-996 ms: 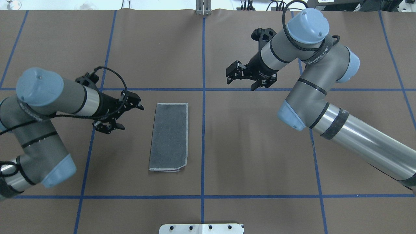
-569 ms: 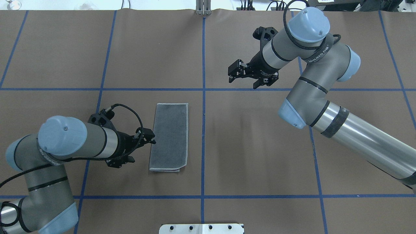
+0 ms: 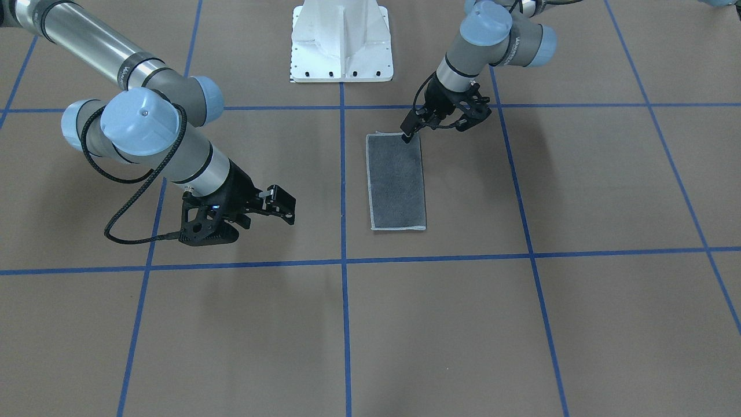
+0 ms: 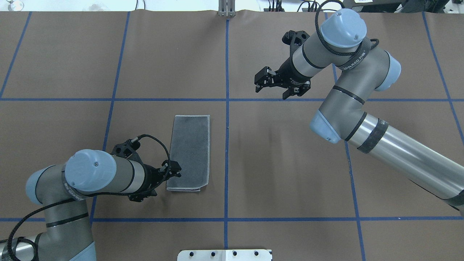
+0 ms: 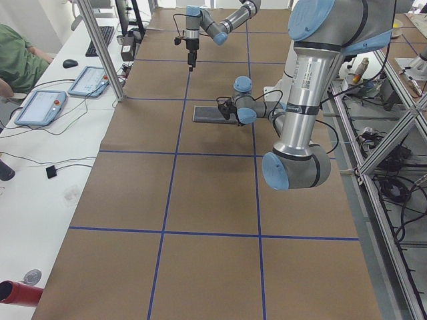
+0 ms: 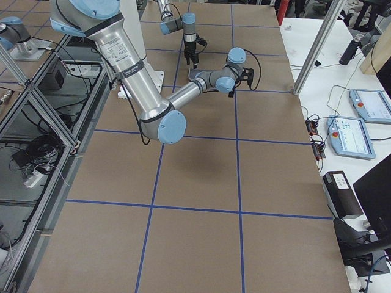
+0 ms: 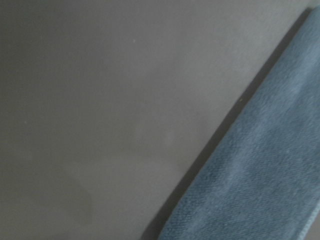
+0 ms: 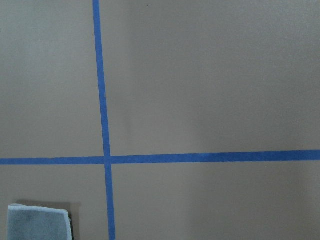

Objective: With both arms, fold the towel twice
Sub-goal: 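Grasp the long strip's side edge with the left gripper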

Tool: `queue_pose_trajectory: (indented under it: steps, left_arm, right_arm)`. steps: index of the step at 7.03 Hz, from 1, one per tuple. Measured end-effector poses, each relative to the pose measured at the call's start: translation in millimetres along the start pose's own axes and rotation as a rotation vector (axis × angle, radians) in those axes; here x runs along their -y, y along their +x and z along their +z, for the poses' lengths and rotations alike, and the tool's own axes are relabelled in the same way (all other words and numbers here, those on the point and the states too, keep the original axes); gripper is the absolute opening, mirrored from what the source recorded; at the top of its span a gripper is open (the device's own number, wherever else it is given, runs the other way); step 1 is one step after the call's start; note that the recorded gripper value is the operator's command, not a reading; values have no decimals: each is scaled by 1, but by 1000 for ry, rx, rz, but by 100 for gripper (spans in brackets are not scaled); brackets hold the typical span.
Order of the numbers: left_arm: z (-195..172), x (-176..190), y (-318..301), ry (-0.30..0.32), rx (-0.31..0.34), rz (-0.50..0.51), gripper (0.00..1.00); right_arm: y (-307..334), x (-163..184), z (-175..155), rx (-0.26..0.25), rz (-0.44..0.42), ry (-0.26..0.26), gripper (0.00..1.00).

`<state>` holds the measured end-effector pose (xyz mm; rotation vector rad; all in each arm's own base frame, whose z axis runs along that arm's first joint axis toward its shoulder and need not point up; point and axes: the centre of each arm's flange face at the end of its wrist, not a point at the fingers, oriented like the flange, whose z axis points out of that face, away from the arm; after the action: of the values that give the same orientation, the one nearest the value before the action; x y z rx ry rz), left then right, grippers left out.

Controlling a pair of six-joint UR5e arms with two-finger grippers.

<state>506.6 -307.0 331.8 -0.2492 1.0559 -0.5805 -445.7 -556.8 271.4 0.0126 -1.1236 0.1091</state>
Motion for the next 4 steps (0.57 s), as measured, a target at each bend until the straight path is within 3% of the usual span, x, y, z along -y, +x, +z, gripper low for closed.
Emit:
queue_pose_trajectory:
  steps: [4]
  left_arm:
    - [9, -13, -1, 6, 0, 17, 73]
  right_arm:
    - [1, 0, 0, -1, 1, 0, 100]
